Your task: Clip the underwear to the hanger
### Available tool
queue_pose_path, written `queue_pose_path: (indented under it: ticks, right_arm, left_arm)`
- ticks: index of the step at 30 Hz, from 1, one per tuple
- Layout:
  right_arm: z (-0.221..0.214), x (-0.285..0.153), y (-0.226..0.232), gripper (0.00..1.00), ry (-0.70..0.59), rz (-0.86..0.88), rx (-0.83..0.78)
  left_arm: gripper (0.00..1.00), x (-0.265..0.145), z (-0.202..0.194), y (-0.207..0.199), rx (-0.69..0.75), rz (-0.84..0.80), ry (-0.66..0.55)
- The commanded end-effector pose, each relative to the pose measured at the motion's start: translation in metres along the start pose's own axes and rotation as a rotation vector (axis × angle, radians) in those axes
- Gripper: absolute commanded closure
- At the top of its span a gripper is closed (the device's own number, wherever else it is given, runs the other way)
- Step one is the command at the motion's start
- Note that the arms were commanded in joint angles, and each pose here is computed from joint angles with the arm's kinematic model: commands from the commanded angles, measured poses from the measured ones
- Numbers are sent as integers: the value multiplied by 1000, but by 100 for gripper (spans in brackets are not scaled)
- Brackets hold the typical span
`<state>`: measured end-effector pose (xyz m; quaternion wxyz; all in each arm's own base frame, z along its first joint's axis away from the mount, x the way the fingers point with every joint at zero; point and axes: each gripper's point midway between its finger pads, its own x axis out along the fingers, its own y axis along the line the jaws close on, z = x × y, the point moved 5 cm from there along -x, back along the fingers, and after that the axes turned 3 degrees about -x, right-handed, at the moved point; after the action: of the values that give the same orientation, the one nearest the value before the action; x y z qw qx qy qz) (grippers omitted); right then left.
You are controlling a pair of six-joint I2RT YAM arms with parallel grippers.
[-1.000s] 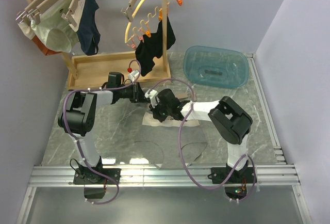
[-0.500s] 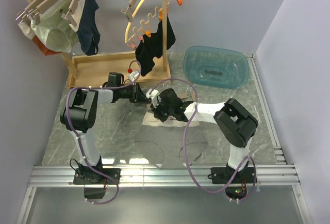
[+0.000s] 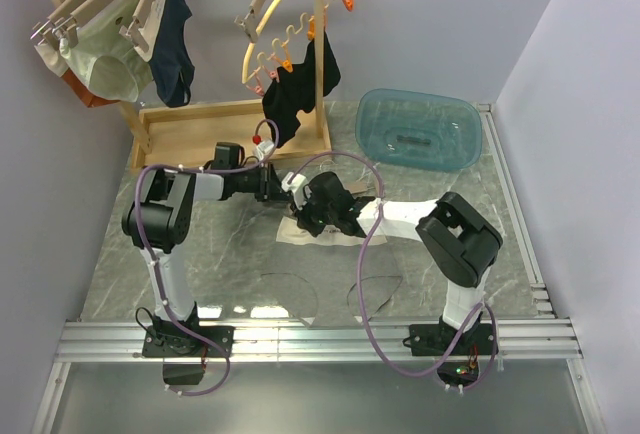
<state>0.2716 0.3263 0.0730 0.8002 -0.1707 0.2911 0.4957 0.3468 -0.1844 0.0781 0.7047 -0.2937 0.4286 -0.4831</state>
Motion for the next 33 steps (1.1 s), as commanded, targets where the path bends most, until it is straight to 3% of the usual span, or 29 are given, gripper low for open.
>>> queue_pose_path:
  ticks: [1, 33]
  right_arm:
    - [27, -12, 3, 100, -94, -10, -41]
    - [24, -10, -1, 100, -79, -28, -49]
  left_arm:
    - [100, 9, 0, 0, 50, -20, 14]
    - [100, 11, -9, -4, 76, -139, 89]
